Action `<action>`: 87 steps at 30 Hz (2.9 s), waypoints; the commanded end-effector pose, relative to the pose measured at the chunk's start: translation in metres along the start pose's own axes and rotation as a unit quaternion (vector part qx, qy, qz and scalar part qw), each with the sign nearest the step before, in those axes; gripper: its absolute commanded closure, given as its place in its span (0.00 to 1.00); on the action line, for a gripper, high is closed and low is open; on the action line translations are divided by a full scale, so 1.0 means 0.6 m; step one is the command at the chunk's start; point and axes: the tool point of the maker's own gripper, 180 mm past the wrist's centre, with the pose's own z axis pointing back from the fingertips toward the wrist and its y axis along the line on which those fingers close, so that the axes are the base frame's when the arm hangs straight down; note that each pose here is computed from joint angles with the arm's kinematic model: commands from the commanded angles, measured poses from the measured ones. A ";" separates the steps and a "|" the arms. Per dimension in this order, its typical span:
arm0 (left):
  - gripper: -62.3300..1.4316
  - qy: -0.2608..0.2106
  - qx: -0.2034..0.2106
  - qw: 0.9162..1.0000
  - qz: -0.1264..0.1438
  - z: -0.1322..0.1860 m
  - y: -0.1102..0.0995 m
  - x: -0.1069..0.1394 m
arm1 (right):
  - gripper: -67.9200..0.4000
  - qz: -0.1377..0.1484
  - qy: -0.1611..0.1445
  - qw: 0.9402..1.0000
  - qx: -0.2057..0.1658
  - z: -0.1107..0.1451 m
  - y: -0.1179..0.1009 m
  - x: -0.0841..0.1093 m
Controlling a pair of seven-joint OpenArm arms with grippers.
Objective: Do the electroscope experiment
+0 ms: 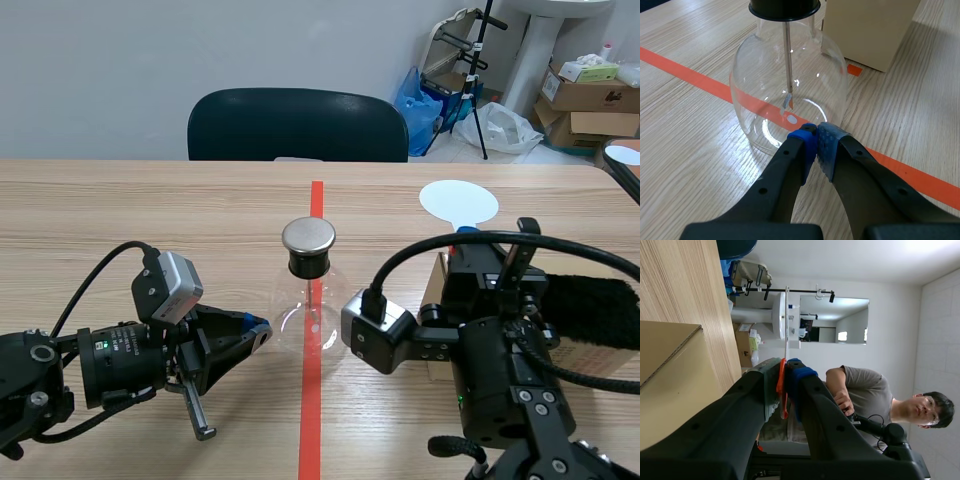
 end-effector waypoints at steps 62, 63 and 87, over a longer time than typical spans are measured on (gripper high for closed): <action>0.93 -0.016 0.003 1.000 -0.003 0.000 0.005 0.016 | 0.98 0.004 -0.010 1.000 -0.018 -0.010 -0.014 0.000; 0.93 -0.016 0.003 1.000 -0.003 0.000 0.005 0.016 | 0.98 0.004 -0.016 1.000 -0.018 -0.010 -0.014 0.004; 0.93 -0.016 0.003 1.000 -0.003 0.000 0.005 0.016 | 0.98 0.008 -0.247 0.969 -0.016 0.026 -0.012 0.138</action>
